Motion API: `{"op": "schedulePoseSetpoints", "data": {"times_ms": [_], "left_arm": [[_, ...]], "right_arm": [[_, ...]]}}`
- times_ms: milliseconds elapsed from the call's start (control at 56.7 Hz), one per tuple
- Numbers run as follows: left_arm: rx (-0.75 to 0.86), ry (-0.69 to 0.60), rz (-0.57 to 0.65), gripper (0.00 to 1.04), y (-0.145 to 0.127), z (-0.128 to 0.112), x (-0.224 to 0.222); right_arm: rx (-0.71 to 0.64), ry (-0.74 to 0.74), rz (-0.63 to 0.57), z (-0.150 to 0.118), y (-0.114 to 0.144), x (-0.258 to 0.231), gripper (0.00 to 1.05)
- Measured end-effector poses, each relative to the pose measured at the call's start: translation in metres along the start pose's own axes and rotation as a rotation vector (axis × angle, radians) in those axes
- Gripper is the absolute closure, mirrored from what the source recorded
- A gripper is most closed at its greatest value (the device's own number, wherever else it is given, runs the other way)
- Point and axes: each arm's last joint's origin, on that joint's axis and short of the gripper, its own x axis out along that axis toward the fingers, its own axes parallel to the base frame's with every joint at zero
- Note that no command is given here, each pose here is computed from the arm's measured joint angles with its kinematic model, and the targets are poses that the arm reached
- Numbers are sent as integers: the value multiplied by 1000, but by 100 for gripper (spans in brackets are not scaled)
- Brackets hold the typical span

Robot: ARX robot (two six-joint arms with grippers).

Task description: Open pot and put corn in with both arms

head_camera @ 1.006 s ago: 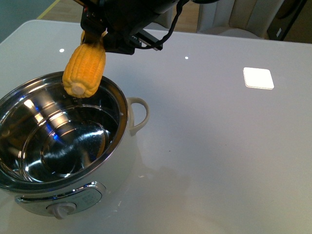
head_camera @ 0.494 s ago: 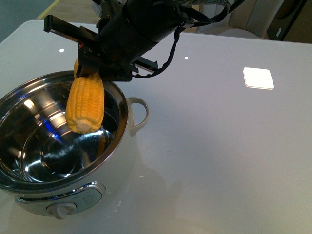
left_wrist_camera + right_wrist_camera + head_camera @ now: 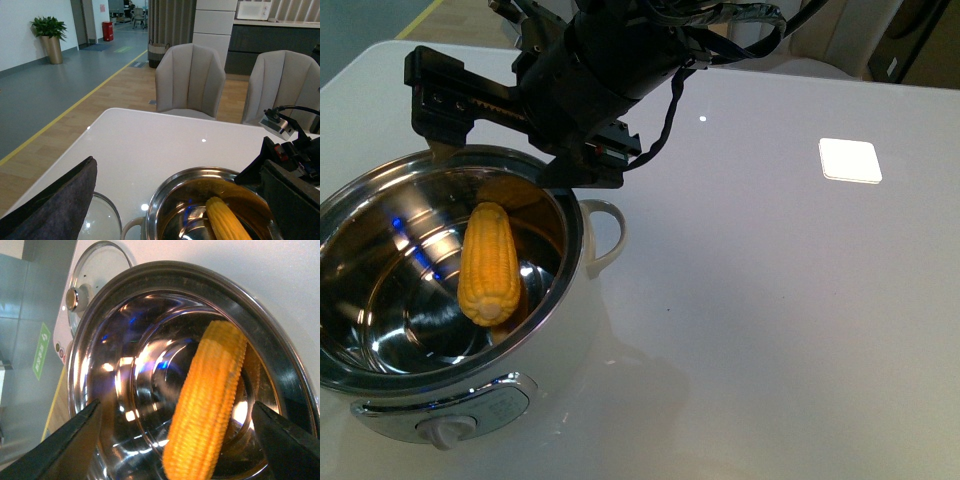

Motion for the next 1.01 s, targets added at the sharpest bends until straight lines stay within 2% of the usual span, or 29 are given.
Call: {"op": "schedulePoseSetpoints", "data": {"times_ms": [141, 229, 335, 529, 635, 741, 847, 1006], "left_arm": [[0, 0, 0, 7, 0, 0, 0], [0, 0, 0, 7, 0, 0, 0], [0, 0, 0, 7, 0, 0, 0], [0, 0, 0, 7, 0, 0, 0], [0, 0, 0, 7, 0, 0, 0], [0, 0, 0, 7, 0, 0, 0], [0, 0, 0, 7, 0, 0, 0], [0, 0, 0, 7, 0, 0, 0]], "right_arm": [[45, -46, -2, 5, -11, -7, 9], [106, -112, -15, 13, -28, -23, 9], [216, -276, -46, 24, -58, -66, 9], [325, -488, -94, 28, -88, -136, 9], [344, -576, -191, 16, -98, -167, 9], [313, -690, -385, -7, -109, -201, 9], [289, -758, -511, -29, -114, -229, 9], [242, -849, -649, -67, -102, -272, 9]]}}
